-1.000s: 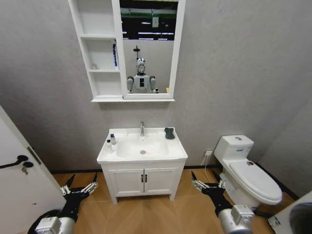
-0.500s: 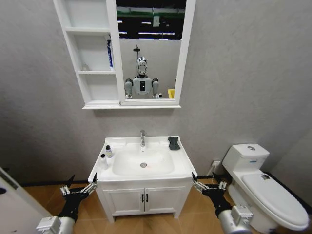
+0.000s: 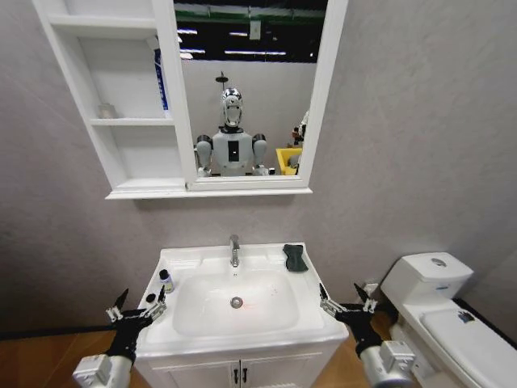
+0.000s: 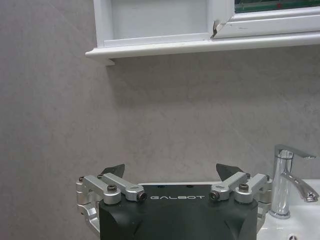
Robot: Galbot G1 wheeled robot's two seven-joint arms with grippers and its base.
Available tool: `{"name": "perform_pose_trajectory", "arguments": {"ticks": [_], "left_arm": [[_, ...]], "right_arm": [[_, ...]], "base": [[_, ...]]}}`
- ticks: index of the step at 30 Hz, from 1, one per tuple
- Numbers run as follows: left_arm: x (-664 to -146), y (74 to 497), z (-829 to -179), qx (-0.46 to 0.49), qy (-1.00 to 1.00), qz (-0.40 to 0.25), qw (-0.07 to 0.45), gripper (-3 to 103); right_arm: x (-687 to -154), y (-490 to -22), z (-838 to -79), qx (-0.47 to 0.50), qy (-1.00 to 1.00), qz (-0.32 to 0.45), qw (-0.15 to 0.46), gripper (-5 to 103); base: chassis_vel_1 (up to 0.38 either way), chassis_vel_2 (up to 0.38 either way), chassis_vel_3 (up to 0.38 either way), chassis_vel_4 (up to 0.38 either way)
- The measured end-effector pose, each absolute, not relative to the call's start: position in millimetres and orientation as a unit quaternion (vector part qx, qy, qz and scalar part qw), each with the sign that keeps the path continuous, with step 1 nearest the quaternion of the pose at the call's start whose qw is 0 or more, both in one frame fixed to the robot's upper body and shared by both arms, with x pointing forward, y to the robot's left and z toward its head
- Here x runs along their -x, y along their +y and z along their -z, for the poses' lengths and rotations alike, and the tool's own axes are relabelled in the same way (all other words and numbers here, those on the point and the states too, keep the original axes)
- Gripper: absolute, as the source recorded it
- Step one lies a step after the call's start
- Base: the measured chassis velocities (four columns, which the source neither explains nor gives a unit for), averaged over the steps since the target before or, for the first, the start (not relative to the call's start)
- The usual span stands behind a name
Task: Move facial cleanser and shampoo from washbasin to cabinet, then wipe washbasin with towel.
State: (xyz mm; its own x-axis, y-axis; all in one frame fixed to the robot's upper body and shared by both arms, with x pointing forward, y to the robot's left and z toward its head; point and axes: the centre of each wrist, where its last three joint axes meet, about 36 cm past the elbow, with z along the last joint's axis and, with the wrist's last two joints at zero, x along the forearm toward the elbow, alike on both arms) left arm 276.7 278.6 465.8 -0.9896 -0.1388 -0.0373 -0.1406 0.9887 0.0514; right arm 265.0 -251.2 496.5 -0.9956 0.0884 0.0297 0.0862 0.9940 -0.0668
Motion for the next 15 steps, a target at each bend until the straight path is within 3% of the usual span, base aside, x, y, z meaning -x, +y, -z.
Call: {"name": "perform_pose_trajectory", "arguments": {"ticks": [15], "left_arm": [[-289, 285, -399, 0.087, 0.995, -0.042, -0.015, 100]], "right_arm": [[-259, -252, -505, 0.065, -0.997, -0.029, 0.008, 100]], "base": [[0.022, -0.017, -0.013, 0.017]]}}
